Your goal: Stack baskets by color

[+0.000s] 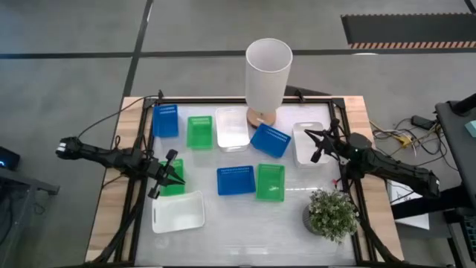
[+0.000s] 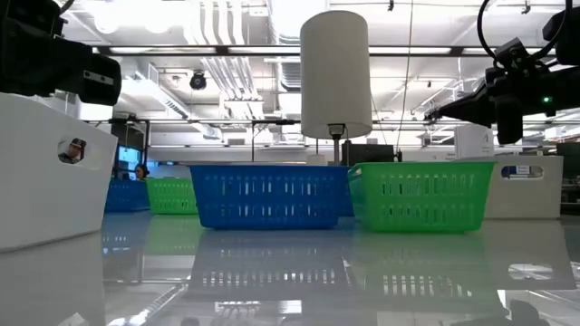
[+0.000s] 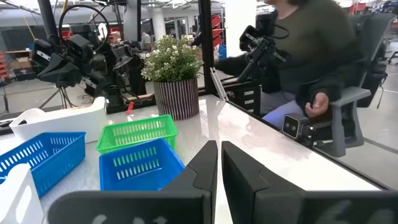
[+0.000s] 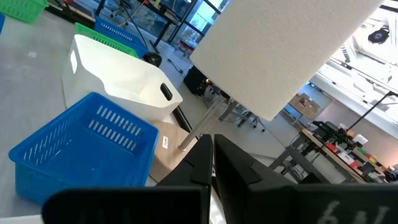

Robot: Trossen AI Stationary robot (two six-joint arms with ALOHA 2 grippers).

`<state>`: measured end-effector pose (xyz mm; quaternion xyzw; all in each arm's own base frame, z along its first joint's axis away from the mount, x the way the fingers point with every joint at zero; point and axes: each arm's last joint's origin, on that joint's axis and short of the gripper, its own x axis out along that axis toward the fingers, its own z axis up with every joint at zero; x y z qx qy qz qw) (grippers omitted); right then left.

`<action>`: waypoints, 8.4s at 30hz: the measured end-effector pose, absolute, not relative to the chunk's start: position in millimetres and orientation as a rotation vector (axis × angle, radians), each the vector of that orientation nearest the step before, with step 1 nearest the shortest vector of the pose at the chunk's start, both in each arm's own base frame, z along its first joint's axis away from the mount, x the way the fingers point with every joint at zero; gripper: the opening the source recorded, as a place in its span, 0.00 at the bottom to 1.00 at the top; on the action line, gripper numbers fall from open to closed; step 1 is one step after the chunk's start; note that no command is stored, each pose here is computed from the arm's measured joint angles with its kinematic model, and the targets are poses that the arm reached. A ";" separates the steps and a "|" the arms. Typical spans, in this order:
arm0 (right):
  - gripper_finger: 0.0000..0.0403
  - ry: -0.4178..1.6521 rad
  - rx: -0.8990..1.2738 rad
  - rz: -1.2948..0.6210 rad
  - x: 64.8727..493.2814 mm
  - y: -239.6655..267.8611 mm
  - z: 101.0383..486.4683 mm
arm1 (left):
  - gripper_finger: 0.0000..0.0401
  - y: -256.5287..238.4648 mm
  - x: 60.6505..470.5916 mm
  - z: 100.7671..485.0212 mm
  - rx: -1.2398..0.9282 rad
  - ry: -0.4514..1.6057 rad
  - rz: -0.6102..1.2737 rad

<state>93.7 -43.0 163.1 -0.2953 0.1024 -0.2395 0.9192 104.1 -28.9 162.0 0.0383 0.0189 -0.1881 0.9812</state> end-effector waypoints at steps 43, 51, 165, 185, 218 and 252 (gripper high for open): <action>0.02 0.210 -0.660 -0.499 94.0 -43.4 164.8 | 0.02 -28.9 104.3 167.4 0.137 -0.030 -0.374; 0.02 0.170 -0.729 -0.516 94.0 -43.4 170.4 | 0.02 -28.5 102.7 184.5 0.132 -0.210 -0.358; 0.02 0.324 -0.187 0.002 312.0 31.0 279.6 | 0.02 -28.1 108.3 215.9 -0.210 -0.490 -0.355; 0.26 0.739 -0.281 0.054 364.1 37.6 266.1 | 0.02 -28.4 110.4 214.3 -0.212 -0.470 -0.347; 0.45 1.066 -0.188 -0.098 420.0 27.3 184.5 | 0.02 -29.6 116.3 209.0 -0.206 -0.417 -0.338; 0.02 0.995 -0.156 -0.068 425.6 17.6 190.4 | 0.02 -29.6 116.5 208.7 -0.208 -0.414 -0.336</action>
